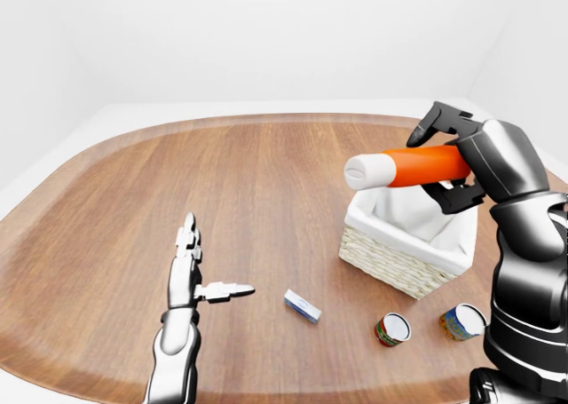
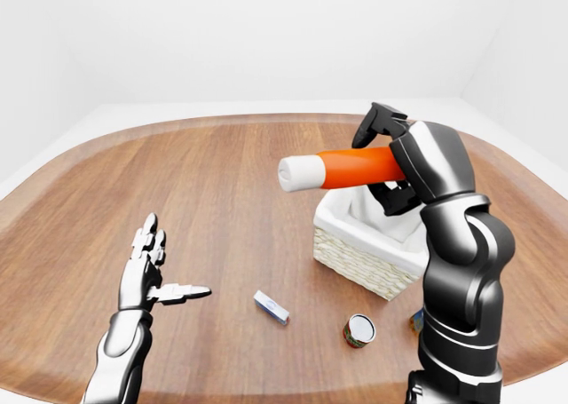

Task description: Pick up the ketchup, and put it in the basket.

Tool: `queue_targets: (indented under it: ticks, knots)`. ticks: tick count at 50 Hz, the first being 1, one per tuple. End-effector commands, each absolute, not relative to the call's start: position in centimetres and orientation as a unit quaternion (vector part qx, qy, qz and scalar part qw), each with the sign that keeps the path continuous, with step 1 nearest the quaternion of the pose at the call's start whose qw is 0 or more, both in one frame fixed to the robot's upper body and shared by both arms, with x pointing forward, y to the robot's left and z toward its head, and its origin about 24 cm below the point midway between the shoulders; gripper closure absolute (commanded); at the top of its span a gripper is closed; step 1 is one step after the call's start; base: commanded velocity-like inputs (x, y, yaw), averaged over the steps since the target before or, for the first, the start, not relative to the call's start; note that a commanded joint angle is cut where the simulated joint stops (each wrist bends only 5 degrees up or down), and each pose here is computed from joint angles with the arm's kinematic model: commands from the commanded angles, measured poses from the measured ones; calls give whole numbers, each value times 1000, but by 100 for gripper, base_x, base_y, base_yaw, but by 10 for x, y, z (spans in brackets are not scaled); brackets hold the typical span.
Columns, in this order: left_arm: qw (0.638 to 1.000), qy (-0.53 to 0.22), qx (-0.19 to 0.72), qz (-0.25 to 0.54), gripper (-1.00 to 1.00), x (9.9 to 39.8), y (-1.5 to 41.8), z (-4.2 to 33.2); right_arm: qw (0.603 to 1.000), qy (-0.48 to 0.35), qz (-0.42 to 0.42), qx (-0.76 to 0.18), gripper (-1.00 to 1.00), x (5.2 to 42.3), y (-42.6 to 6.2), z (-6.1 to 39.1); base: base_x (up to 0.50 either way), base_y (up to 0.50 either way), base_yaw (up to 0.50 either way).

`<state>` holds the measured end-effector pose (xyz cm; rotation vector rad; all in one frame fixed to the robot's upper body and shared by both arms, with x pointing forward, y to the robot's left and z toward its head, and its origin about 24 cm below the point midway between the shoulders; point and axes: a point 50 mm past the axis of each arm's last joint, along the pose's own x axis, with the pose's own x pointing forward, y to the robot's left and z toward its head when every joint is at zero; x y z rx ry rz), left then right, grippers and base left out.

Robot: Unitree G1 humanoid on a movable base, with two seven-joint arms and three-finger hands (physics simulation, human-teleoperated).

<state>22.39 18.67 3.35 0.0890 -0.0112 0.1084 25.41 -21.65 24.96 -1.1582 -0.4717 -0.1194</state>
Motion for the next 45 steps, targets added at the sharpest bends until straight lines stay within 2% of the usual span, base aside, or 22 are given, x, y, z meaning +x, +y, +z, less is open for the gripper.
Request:
queue_targets:
  ticks: [1,23,37,45]
  knots:
    - [998,-2,45,54,-100,224,186,32,812,-173,-85,-551,100,270,-240,245,0,0,0]
    - [998,-7,43,51,-100,222,186,34,801,-101,-106,-581,100,263,-271,234,0,0,0]
    - [998,-13,43,49,-100,219,185,37,810,-63,-118,-571,100,266,-287,219,0,0,0]
    - [998,-16,42,49,-100,218,185,39,823,-44,-123,-553,100,279,-293,203,0,0,0]
